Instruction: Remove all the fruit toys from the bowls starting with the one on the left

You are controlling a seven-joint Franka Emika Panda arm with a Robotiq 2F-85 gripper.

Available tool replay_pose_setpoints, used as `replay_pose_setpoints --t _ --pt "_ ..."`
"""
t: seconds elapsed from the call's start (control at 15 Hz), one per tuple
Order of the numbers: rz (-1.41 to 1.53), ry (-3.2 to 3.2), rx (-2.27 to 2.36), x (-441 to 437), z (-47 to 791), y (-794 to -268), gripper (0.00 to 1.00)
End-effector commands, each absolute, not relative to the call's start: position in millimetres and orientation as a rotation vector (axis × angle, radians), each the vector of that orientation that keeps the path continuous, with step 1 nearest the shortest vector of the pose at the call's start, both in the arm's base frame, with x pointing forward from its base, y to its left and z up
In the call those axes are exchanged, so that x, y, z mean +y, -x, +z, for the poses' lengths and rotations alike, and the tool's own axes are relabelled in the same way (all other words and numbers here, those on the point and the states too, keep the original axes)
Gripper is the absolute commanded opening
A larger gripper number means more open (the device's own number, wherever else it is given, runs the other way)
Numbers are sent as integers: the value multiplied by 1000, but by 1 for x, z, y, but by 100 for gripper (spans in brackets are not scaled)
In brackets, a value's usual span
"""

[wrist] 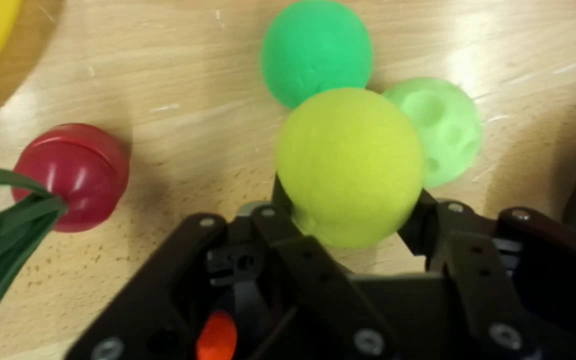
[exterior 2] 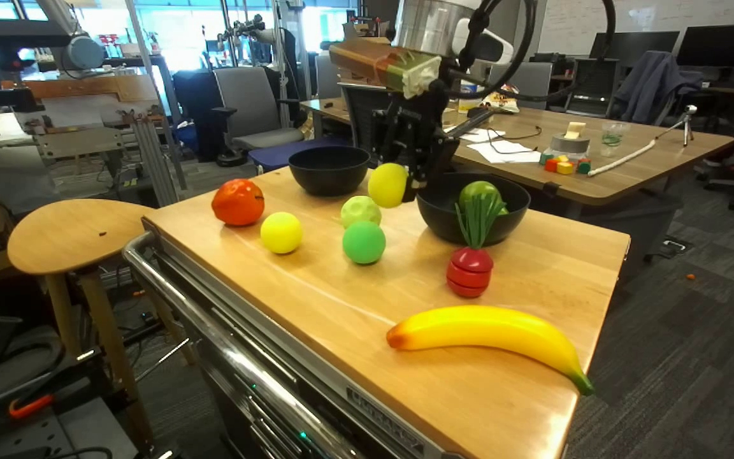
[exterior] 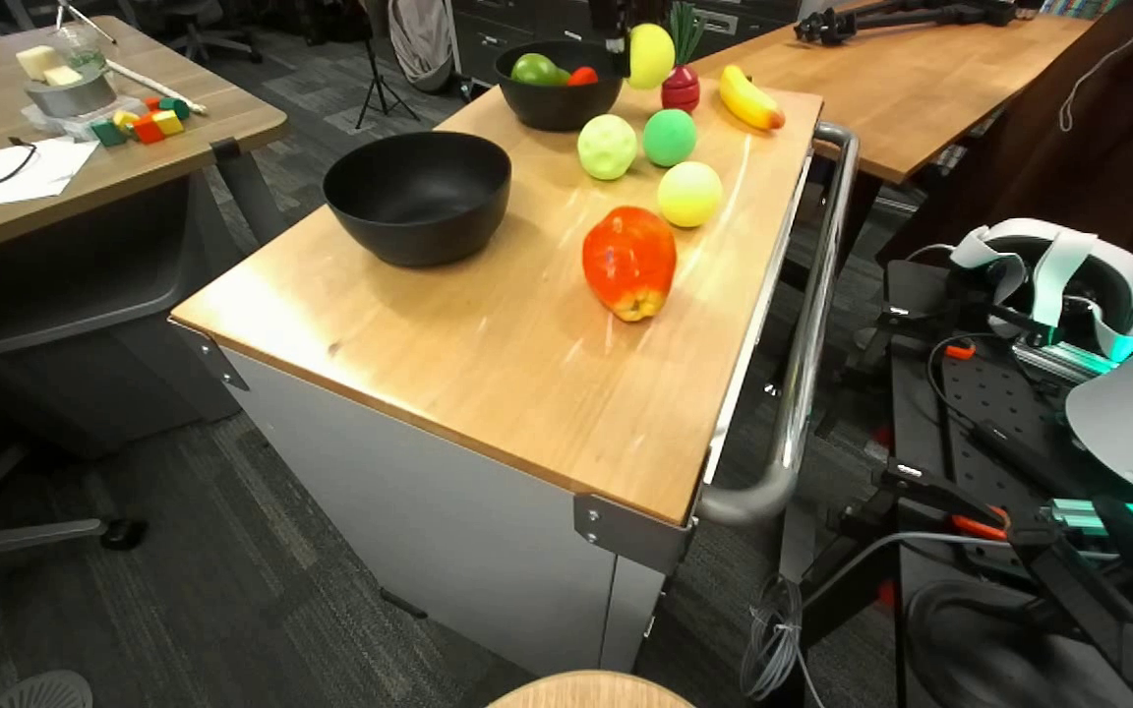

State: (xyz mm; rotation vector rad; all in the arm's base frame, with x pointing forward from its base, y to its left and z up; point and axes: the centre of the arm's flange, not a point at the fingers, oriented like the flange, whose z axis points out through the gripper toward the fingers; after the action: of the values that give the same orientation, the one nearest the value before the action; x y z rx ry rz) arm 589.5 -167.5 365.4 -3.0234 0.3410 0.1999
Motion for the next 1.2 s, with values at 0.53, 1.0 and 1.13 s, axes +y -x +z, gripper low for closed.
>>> replay_pose_setpoints --t 0.53,1.0,1.13 --pt "17 3120 490 -188 337 -549 73" --pt "-54 2977 459 -182 403 -576 100" --pt "-100 2963 391 -187 428 -596 100"
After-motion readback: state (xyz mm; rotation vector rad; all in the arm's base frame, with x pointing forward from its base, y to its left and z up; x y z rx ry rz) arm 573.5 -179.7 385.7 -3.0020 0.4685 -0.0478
